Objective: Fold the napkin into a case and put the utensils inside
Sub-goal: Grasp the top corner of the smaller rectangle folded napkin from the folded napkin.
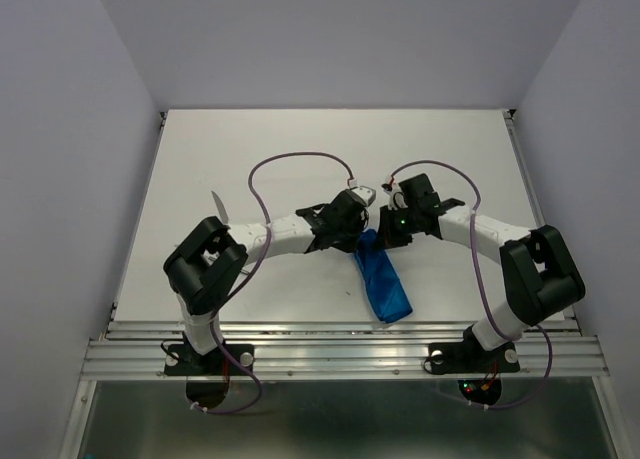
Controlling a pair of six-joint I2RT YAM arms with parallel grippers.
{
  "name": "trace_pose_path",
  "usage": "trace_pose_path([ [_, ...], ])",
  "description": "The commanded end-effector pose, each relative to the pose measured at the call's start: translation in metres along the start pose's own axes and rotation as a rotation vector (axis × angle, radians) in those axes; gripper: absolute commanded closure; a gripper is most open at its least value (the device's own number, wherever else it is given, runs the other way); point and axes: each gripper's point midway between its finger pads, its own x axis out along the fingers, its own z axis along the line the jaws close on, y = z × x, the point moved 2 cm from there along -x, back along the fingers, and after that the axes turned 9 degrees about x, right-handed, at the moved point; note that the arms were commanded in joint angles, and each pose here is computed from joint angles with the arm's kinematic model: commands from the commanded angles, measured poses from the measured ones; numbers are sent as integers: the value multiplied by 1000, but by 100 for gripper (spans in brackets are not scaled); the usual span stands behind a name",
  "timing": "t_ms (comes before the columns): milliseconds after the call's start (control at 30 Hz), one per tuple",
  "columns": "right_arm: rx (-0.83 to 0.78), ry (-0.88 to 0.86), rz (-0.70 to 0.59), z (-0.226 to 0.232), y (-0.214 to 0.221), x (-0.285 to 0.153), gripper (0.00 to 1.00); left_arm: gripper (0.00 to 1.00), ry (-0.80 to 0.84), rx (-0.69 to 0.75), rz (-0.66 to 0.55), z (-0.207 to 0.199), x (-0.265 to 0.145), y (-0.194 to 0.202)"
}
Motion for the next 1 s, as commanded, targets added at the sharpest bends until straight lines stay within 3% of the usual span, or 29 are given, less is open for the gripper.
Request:
trace_pose_path([
  [0,-38,1,-32,7,-13,-10,99,100,83,-38,-87,-11,-19,-24],
  [967,-48,195,46,6,-5,41,99,100,182,-122,-117,-8,-19,-20],
])
